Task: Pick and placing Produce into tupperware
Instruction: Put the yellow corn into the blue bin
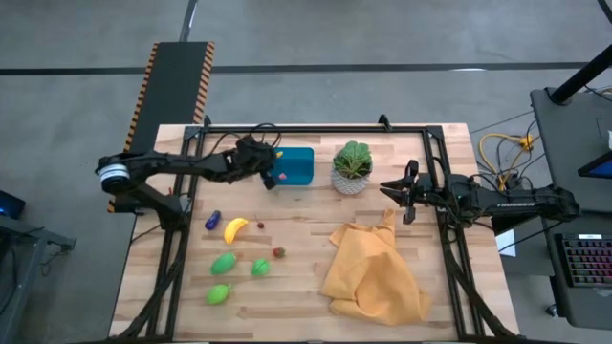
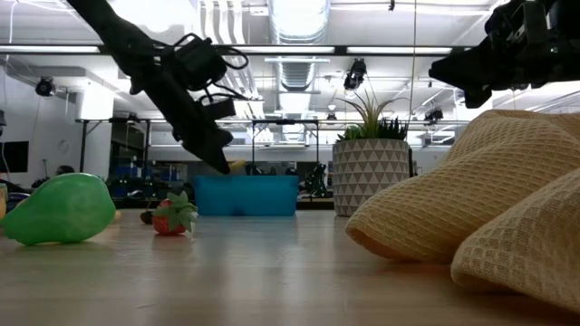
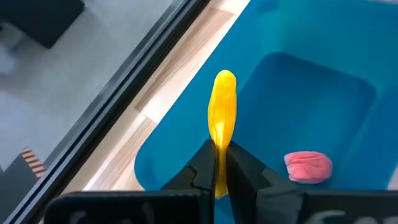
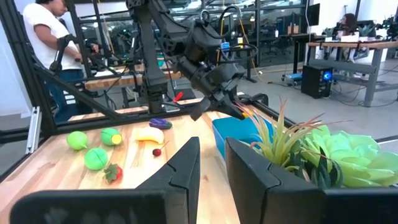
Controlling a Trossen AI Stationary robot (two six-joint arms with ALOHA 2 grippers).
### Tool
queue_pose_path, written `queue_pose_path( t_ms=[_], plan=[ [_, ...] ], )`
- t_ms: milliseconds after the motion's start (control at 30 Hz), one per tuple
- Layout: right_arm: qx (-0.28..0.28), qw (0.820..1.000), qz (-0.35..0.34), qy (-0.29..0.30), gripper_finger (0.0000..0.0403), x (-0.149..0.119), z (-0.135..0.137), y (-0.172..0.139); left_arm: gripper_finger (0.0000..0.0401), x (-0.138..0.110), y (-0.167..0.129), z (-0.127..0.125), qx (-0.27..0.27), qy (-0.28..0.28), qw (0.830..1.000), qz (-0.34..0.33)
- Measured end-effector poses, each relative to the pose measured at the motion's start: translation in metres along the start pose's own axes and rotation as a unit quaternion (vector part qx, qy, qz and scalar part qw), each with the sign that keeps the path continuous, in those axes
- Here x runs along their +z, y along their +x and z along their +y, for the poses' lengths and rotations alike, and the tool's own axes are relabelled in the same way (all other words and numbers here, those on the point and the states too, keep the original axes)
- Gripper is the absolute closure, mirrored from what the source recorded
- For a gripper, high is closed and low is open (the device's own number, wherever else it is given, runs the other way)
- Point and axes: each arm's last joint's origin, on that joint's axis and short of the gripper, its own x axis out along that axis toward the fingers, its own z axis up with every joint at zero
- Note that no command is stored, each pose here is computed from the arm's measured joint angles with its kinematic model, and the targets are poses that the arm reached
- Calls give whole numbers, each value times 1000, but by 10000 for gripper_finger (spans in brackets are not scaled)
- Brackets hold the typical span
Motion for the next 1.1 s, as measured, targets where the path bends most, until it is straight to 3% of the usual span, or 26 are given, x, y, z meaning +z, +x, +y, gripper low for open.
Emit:
queue_pose_path(
  t_ms=[300,500,1100],
  plan=[
    [-1,1000,8,-3,335,-2,0,0,396,1,11,-3,3,7,1000,16],
    [-1,1000,8,-4,335,-2,0,0,396,-2,12,-1,40,12,999,27],
    [-1,1000,8,-4,335,-2,0,0,381,-3,12,1,41,13,999,32]
  ],
)
